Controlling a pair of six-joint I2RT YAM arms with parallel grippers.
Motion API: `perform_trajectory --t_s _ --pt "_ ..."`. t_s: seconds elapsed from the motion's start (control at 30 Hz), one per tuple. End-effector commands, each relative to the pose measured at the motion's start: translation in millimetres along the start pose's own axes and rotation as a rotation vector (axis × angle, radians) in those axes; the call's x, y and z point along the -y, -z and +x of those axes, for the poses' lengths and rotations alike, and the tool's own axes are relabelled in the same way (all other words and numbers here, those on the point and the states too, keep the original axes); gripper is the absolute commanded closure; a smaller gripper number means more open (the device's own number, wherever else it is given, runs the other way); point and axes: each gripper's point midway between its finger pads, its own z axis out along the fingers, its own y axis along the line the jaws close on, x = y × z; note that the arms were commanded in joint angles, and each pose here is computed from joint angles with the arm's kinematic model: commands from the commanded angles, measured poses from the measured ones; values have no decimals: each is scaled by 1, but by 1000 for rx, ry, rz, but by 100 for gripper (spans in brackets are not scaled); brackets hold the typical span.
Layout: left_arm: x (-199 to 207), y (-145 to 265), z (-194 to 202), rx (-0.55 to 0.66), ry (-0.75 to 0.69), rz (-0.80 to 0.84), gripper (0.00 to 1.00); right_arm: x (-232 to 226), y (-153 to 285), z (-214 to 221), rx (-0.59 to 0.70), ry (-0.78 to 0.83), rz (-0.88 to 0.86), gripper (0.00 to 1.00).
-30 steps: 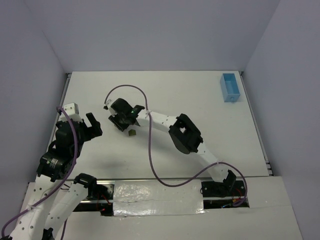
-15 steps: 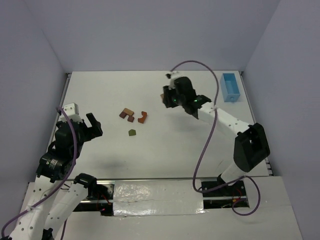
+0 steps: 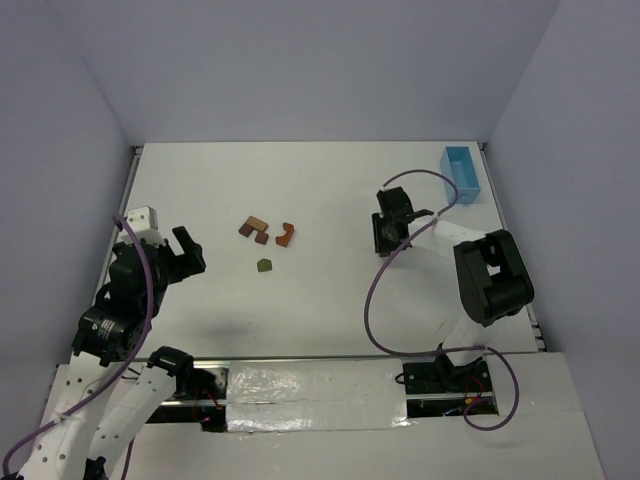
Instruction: Build the wood block tower
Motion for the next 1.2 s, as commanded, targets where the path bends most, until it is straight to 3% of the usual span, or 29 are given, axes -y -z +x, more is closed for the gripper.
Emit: perform_trajectory --t_s 0.0,0.2,0.23,0.47,0.53,0.57,0.63,0.67,0.77,0.83,0.87,0.93,1.0,1.1,1.17 --pt "6 0 -9 36 -11 31 1 -2 -2 -16 36 -28 17 66" --pt "7 -1 -9 33 -12 32 1 -3 -1 -11 23 -34 6 42" --pt "7 -1 -9 33 -11 30 1 -4 1 -12 29 -37 -2 33" --pt "6 -1 -8 30 -14 26 0 -28 45 -44 136 -40 -24 27" --pt "6 -2 -8 30 -14 22 0 -58 65 -55 216 15 -11 17" --pt "5 -2 -8 29 -13 20 0 -76 76 -70 278 20 -37 1" --pt "5 -2 -8 28 -13 15 0 -116 88 -80 332 9 -155 0" --pt "4 -3 -8 27 -14 10 1 -165 102 -82 331 46 -426 0" --pt "3 -4 -6 19 -15 3 0 -218 122 -96 344 8 -684 0" --pt "3 -5 -6 18 -14 -1 0 -236 100 -96 291 -4 -610 1" --pt "3 -5 -6 17 -16 1 0 -259 113 -104 288 26 -576 2" --pt "3 -5 -6 17 -15 -3 0 -269 82 -104 273 2 -409 8" --pt "2 -4 -7 20 -14 -3 0 -288 90 -118 336 -17 -310 12" --pt "2 -3 -8 25 -11 -1 0 -302 61 -113 363 -33 -138 17" --pt "2 -2 -8 28 -10 2 0 -314 64 -121 388 -51 -116 19"
